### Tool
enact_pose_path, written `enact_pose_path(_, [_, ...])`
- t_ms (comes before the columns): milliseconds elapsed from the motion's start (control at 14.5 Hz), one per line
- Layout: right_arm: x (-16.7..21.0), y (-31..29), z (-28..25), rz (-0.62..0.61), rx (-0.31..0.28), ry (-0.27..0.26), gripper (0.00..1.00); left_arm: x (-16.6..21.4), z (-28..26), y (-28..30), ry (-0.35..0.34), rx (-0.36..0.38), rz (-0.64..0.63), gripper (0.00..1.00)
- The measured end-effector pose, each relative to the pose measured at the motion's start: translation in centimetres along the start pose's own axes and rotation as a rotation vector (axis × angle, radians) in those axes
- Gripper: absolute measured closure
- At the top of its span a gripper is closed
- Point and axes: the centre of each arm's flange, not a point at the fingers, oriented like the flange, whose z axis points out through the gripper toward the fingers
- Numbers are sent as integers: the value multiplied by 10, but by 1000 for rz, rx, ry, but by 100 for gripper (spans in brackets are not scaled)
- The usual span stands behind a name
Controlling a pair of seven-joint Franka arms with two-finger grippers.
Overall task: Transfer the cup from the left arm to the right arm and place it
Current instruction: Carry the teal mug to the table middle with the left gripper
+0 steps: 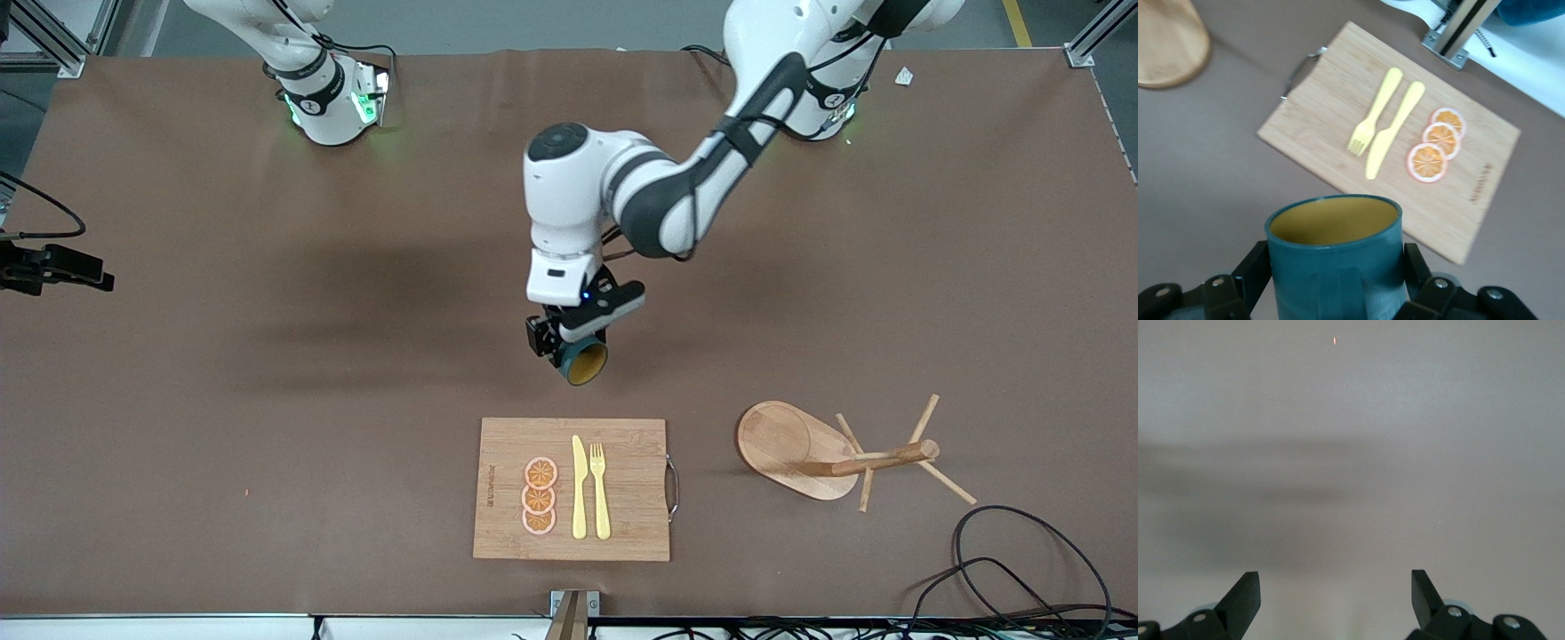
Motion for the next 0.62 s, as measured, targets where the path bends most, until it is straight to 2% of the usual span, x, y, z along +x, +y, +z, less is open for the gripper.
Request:
enact_pose_path(207, [0, 2, 0, 0, 0, 2, 0, -73, -19, 0, 157, 65, 81, 15])
enact_pose_path(345, [0, 3, -1, 0, -2, 10, 0, -110, -28, -7, 311, 109, 162, 15])
enact_pose_path(484, [1, 3, 0, 0, -3, 10, 0, -149, -18, -18, 470, 164, 237, 15])
enact_pose_path(622, [2, 5, 1, 2, -2, 7, 0, -194, 13, -31, 586, 171, 281, 15])
